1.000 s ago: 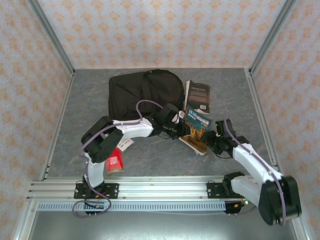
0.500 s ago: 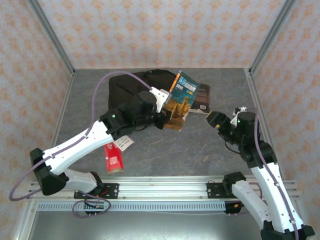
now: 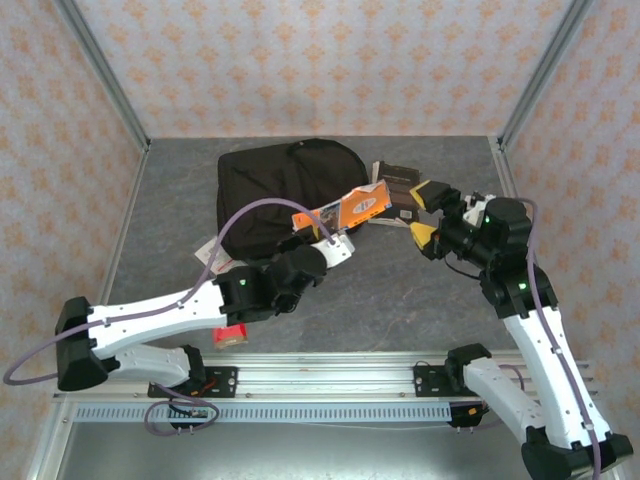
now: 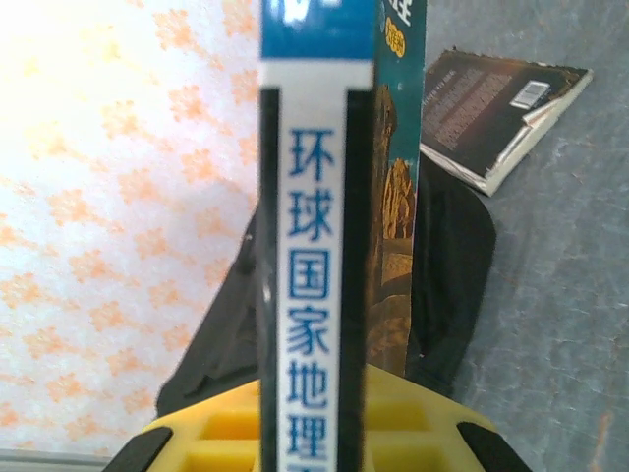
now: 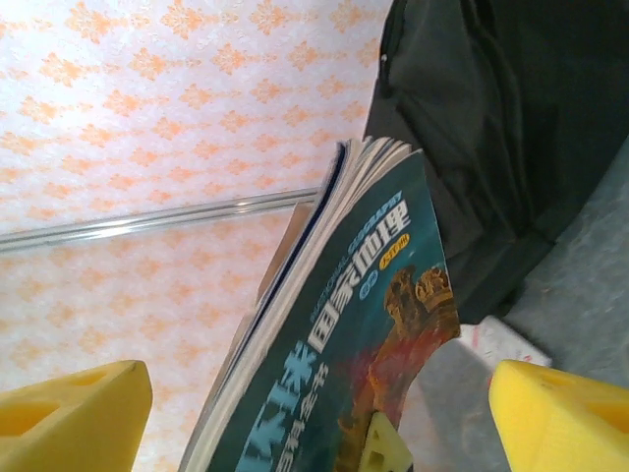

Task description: Pack books, pencil case, and school supplies into a backpack

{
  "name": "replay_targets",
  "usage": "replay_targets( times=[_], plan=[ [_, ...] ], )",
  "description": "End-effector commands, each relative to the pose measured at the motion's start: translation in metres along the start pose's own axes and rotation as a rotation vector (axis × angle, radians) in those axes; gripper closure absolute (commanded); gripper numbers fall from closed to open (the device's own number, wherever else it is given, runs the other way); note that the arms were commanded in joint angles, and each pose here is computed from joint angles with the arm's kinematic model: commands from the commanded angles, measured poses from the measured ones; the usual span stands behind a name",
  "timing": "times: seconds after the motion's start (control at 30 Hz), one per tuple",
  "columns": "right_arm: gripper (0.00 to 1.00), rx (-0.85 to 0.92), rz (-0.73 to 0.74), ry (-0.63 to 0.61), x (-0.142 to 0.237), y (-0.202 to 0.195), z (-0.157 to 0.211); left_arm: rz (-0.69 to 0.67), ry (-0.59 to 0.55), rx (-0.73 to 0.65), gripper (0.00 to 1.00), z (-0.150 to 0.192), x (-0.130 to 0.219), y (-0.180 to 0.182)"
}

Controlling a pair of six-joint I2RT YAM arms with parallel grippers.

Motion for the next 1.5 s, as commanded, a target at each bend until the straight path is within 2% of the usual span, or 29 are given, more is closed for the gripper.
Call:
replay_targets(
  times=[0.0, 0.17, 0.27, 0.4, 0.57, 0.7, 0.77, 0.83, 0.87, 0.9, 0.93, 1.0, 1.1, 1.13, 1.2, 1.23, 1.3, 1.37, 1.47],
  plan=[
    [0.10, -0.094, -0.115, 0.067, -0.005, 0.017, 0.005, -0.082, -0.151, 0.047, 1.00, -0.021, 0.022, 0.022],
    [0.11, -0.078, -0.146, 0.119, -0.012, 0.023, 0.019, -0.040, -0.208, -0.048, 1.00, -0.015, 0.026, 0.007],
    [0.14, -0.054, -0.112, 0.168, -0.019, 0.020, 0.029, -0.020, -0.229, -0.091, 1.00, -0.015, 0.028, -0.001],
    [0.29, -0.058, -0.111, 0.220, -0.026, 0.010, 0.035, -0.026, -0.248, -0.202, 1.00, -0.013, 0.029, -0.013],
    [0.39, -0.030, -0.062, 0.270, -0.035, -0.005, 0.040, -0.019, -0.272, -0.267, 1.00, -0.013, 0.033, -0.024],
    [0.56, 0.020, -0.004, 0.328, -0.045, -0.017, 0.043, -0.007, -0.276, -0.356, 1.00, -0.013, 0.033, -0.035],
    [0.69, 0.086, 0.048, 0.332, -0.044, -0.020, 0.043, -0.003, -0.257, -0.395, 1.00, -0.010, 0.030, -0.039],
    [0.88, 0.170, 0.126, 0.277, -0.035, -0.024, 0.038, -0.016, -0.223, -0.412, 1.00, -0.010, 0.025, -0.042],
    [0.95, 0.197, 0.161, 0.243, -0.031, -0.025, 0.034, -0.020, -0.210, -0.397, 0.88, -0.011, 0.023, -0.041],
    [1.00, 0.221, 0.193, 0.196, -0.025, -0.028, 0.028, -0.016, -0.190, -0.357, 0.67, -0.012, 0.019, -0.037],
    [1.00, 0.257, 0.216, 0.150, -0.019, -0.029, 0.023, 0.001, -0.167, -0.298, 0.50, -0.014, 0.016, -0.032],
    [1.00, 0.329, 0.304, 0.025, -0.003, -0.034, 0.009, 0.042, -0.123, -0.143, 0.32, -0.019, 0.008, -0.017],
    [1.00, 0.449, 0.446, -0.140, 0.018, -0.039, -0.008, 0.087, -0.028, 0.139, 0.26, -0.028, -0.007, 0.019],
    [1.00, 0.485, 0.487, -0.183, 0.023, -0.040, -0.013, 0.103, 0.010, 0.262, 0.20, -0.030, -0.016, 0.033],
    [1.00, 0.533, 0.550, -0.245, 0.029, -0.045, -0.020, 0.122, 0.092, 0.473, 0.15, -0.035, -0.035, 0.056],
    [1.00, 0.556, 0.572, -0.267, 0.031, -0.047, -0.022, 0.140, 0.141, 0.532, 0.15, -0.039, -0.047, 0.061],
    [1.00, 0.579, 0.602, -0.295, 0.033, -0.050, -0.025, 0.115, 0.207, 0.557, 0.13, -0.050, -0.068, 0.064],
    [1.00, 0.592, 0.619, -0.309, 0.034, -0.054, -0.028, 0.092, 0.254, 0.568, 0.05, -0.062, -0.092, 0.061],
    [1.00, 0.613, 0.659, -0.349, 0.039, -0.058, -0.031, 0.106, 0.342, 0.612, 0.07, -0.074, -0.132, 0.054]
  ],
)
Point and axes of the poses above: each hand's point on the last joint's axis, 136 mm out from that joint toward the fingers, its own x axis back along the fingers, its own y axis along the line the jaws close on, z = x × y, the point moved 7 cm from there along x, back along the fingers, and after that the axes turned 4 degrees about x, right-handed, at the moved point
